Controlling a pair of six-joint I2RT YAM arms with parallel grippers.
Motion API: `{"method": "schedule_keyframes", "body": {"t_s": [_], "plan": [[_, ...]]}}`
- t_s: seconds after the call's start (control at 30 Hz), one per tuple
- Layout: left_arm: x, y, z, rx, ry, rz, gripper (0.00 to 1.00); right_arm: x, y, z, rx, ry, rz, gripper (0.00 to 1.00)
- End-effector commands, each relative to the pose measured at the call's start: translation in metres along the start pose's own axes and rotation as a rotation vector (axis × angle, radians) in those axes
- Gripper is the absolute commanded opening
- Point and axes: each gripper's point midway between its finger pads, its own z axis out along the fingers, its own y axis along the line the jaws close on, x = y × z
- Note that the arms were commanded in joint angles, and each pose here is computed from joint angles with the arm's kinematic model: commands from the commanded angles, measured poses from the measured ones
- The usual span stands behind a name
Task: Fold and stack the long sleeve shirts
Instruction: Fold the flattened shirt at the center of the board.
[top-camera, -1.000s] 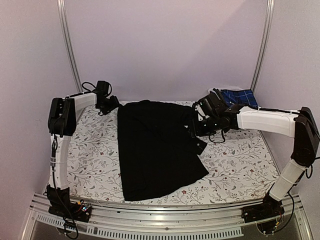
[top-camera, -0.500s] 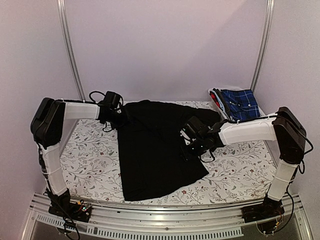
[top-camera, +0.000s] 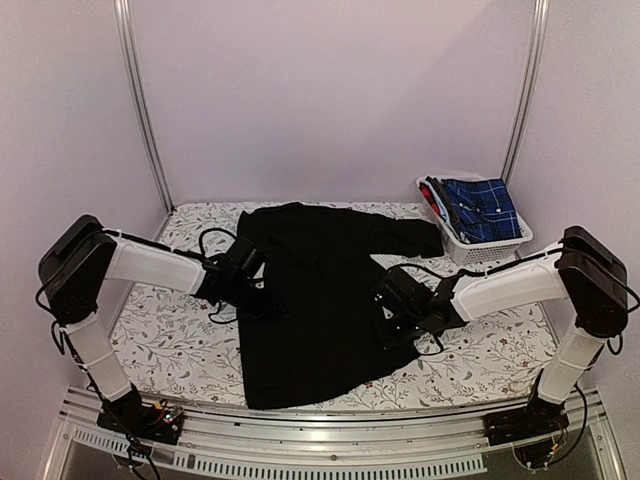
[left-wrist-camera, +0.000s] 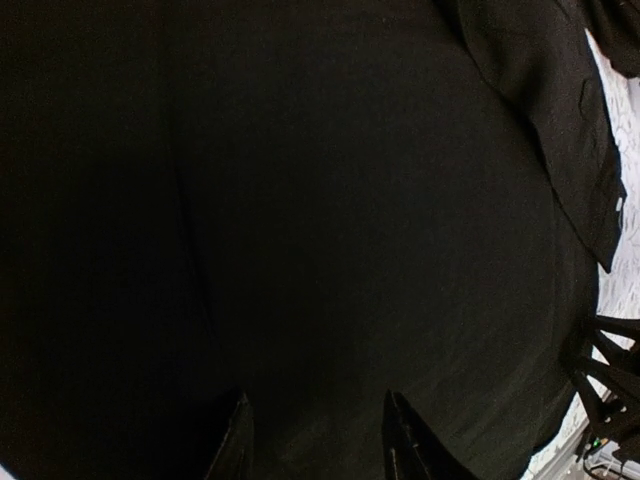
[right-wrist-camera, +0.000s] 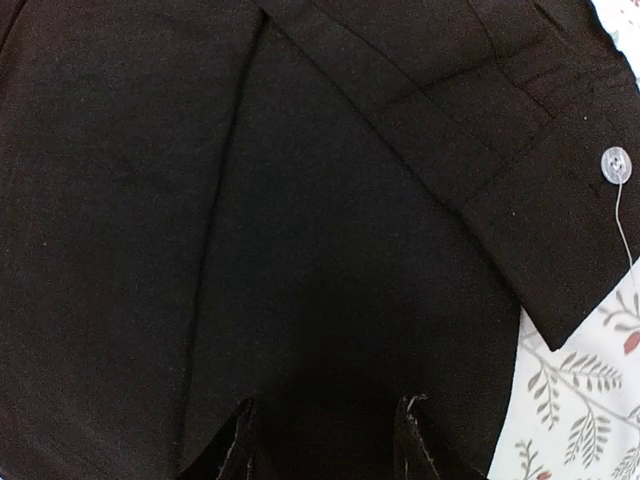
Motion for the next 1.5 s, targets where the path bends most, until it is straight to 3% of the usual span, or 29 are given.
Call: {"method": "schedule_keyframes", "body": {"t_s": [0.0,0.17,0.3,0.63,1.13,1.27,1.47], "plan": [[0.037,0.006,-0.011,-0.025,0.044,0.004,0.44,0.076,-0.011,-0.004,0.051,0.196,0.043,0.44],[0.078,0.012,-0.025,-0.036,0.109,0.017,0.43,0.103,0.005,-0.023,0.024,0.244,0.072,0.44],[0.087,0.015,-0.042,-0.036,0.111,0.022,0.43,0.093,0.006,-0.043,0.031,0.213,0.098,0.47],[0.000,-0.030,-0.083,0.014,-0.103,0.088,0.45,0.025,-0.047,-0.076,0.152,0.032,0.074,0.53],[-0.075,-0.036,-0.073,0.062,-0.182,0.073,0.45,0.003,-0.037,-0.044,0.171,-0.001,-0.206,0.56],[-0.085,-0.037,-0.070,0.072,-0.183,0.074,0.45,0.007,-0.036,-0.029,0.171,0.015,-0.234,0.50],[-0.100,-0.040,-0.066,0.073,-0.198,0.080,0.45,0.017,-0.039,-0.009,0.152,0.052,-0.221,0.31]]}}
